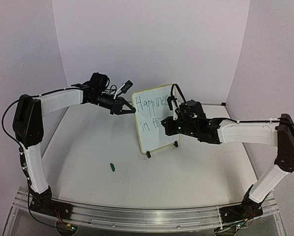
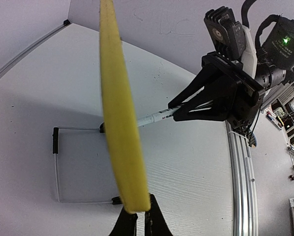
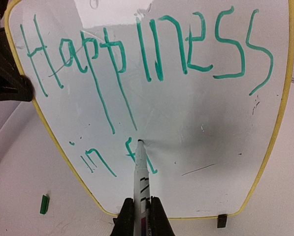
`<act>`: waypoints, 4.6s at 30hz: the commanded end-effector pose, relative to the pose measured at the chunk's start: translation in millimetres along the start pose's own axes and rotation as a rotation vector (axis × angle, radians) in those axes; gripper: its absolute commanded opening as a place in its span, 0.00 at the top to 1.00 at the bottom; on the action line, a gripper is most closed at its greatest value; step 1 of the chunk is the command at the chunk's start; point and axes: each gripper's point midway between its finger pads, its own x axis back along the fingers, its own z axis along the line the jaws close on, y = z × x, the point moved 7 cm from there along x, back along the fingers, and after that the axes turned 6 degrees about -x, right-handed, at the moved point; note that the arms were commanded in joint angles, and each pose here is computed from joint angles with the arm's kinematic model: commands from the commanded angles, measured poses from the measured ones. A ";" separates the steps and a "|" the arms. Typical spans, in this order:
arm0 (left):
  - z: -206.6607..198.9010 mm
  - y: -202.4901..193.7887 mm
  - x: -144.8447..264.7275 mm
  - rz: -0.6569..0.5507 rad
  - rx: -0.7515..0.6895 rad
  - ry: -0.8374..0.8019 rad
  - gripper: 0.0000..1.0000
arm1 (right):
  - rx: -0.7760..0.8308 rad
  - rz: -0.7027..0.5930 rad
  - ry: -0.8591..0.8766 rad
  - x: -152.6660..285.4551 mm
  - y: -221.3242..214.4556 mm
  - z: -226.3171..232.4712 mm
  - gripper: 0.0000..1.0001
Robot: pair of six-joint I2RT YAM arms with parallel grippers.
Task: Write a sentence on the whiteboard
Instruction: Write on the whiteboard with the whiteboard marker without the cap.
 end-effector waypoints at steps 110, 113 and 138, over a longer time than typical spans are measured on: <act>-11.6 -17.3 -10.5 0.084 0.085 -0.036 1.00 | -0.044 -0.031 -0.062 0.7 -5.8 -11.7 1.00; -11.6 -17.5 -10.7 0.085 0.086 -0.036 1.00 | -0.046 -0.029 -0.073 0.7 -7.0 -13.3 1.00; -12.4 -16.2 -10.6 0.083 0.083 -0.037 1.00 | -0.034 -0.096 -0.102 13.7 17.3 -14.1 1.00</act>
